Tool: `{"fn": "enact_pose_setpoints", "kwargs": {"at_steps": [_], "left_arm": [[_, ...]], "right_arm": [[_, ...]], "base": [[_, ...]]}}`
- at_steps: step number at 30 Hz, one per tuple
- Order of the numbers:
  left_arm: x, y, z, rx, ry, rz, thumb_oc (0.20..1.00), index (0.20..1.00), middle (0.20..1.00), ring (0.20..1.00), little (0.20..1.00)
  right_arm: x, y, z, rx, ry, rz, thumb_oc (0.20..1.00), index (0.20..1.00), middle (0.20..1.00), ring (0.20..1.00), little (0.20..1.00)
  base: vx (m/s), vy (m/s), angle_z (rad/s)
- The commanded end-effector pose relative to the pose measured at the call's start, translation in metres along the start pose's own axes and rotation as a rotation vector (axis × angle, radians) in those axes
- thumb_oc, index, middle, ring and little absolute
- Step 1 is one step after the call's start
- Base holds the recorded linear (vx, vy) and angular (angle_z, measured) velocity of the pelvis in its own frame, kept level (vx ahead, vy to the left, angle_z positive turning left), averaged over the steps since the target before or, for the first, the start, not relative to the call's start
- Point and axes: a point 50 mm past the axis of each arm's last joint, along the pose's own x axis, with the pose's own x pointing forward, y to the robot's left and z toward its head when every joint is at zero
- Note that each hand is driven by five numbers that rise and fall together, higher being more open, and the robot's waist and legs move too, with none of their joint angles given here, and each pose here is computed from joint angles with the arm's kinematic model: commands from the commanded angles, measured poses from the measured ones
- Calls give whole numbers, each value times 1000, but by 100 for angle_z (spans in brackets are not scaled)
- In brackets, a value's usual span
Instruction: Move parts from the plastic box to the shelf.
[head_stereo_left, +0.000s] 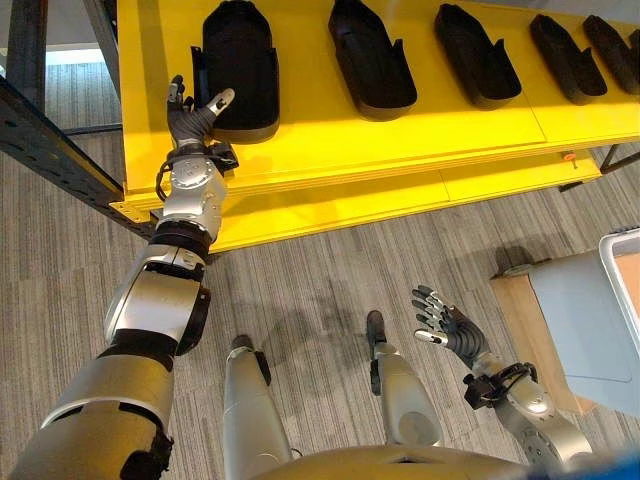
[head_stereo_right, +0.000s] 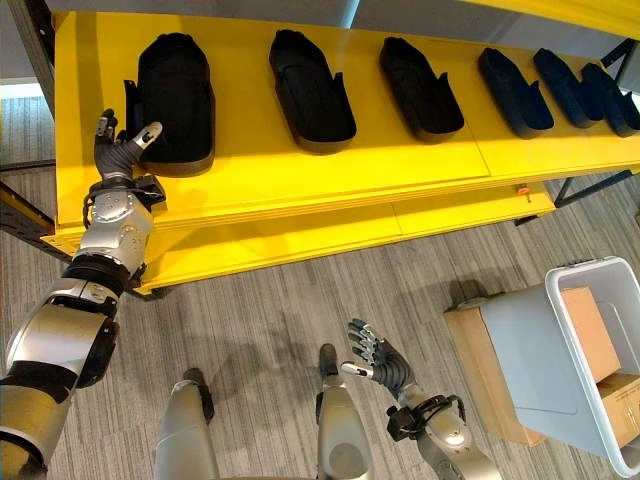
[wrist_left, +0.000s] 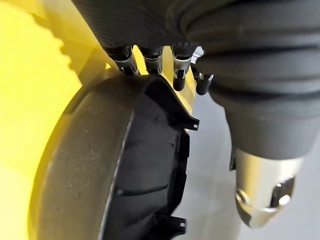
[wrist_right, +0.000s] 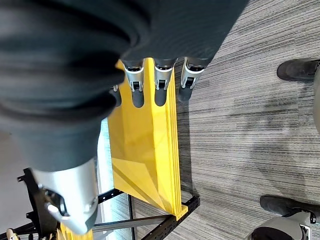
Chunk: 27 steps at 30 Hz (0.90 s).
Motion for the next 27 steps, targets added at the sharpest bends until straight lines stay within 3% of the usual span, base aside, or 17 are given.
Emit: {"fn": "enact_pose_setpoints", "kwargs": {"at_steps": [1, 27], "left_arm": [[-22, -4, -52, 51, 163, -54, 1000, 1000, 1000, 1000, 1000], [-35, -26, -65, 85, 175, -142, 1000, 1000, 1000, 1000, 1000]], "right_arm": [[-4, -23, 28, -106, -69, -34, 1000, 1000, 1000, 1000, 1000], [-5, -23, 28, -107, -65, -26, 1000, 1000, 1000, 1000, 1000]], "base": [[0, 0, 0], [0, 0, 0]]}}
